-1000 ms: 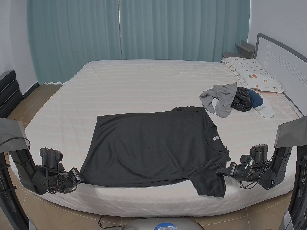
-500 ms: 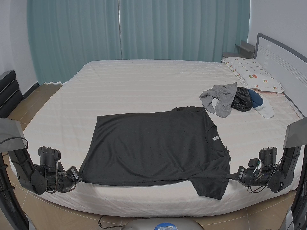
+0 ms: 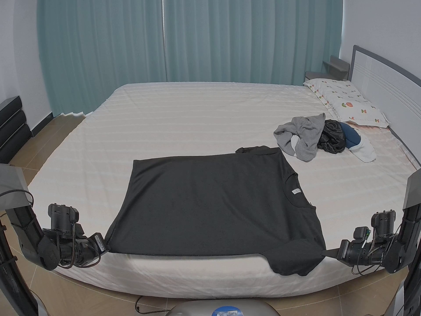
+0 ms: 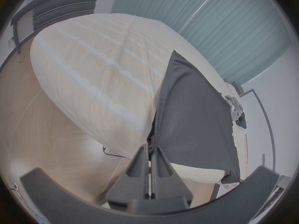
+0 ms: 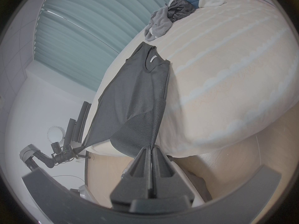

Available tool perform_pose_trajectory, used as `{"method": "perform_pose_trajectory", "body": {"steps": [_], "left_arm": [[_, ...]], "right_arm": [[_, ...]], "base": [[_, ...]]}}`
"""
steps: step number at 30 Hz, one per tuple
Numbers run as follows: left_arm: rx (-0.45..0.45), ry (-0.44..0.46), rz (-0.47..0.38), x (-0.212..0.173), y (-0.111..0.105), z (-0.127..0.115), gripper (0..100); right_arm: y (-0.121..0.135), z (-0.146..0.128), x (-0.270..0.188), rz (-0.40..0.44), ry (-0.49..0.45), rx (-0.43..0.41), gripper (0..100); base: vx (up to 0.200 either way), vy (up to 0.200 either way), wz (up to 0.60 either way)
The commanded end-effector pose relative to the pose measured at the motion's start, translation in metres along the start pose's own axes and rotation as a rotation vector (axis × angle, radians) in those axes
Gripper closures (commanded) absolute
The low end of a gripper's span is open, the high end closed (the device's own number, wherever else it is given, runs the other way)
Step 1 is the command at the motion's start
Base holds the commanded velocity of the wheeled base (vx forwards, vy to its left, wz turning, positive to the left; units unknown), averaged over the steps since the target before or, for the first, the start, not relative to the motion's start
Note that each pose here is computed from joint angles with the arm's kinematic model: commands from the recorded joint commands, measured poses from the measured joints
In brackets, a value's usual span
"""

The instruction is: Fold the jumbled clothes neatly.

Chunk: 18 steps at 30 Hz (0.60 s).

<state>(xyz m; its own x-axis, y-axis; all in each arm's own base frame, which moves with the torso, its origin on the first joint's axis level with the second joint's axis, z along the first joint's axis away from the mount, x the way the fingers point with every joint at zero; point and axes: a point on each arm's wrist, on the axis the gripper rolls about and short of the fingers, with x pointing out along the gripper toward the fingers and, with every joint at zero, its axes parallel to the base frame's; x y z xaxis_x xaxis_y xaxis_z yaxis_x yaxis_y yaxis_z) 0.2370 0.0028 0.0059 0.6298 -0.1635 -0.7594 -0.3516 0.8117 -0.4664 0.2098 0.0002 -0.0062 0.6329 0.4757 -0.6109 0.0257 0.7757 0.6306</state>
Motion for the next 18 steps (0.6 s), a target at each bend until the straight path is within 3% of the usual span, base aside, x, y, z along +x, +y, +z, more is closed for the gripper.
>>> {"method": "perform_pose_trajectory", "body": {"steps": [1,11,18], "left_arm": [[0.015,0.011,0.012,-0.002,0.003,-0.003,100],[0.102,0.023,0.082,-0.005,0.011,-0.014,100],[0.119,0.041,0.093,-0.009,0.013,-0.018,100]], "right_arm": [[0.000,-0.008,-0.008,-0.007,0.019,-0.004,100],[0.002,-0.013,-0.011,-0.026,0.059,0.002,100],[0.003,-0.021,-0.020,-0.068,0.127,-0.060,100]], "base": [[0.000,0.000,0.00],[0.000,0.000,0.00],[0.000,0.000,0.00]]}}
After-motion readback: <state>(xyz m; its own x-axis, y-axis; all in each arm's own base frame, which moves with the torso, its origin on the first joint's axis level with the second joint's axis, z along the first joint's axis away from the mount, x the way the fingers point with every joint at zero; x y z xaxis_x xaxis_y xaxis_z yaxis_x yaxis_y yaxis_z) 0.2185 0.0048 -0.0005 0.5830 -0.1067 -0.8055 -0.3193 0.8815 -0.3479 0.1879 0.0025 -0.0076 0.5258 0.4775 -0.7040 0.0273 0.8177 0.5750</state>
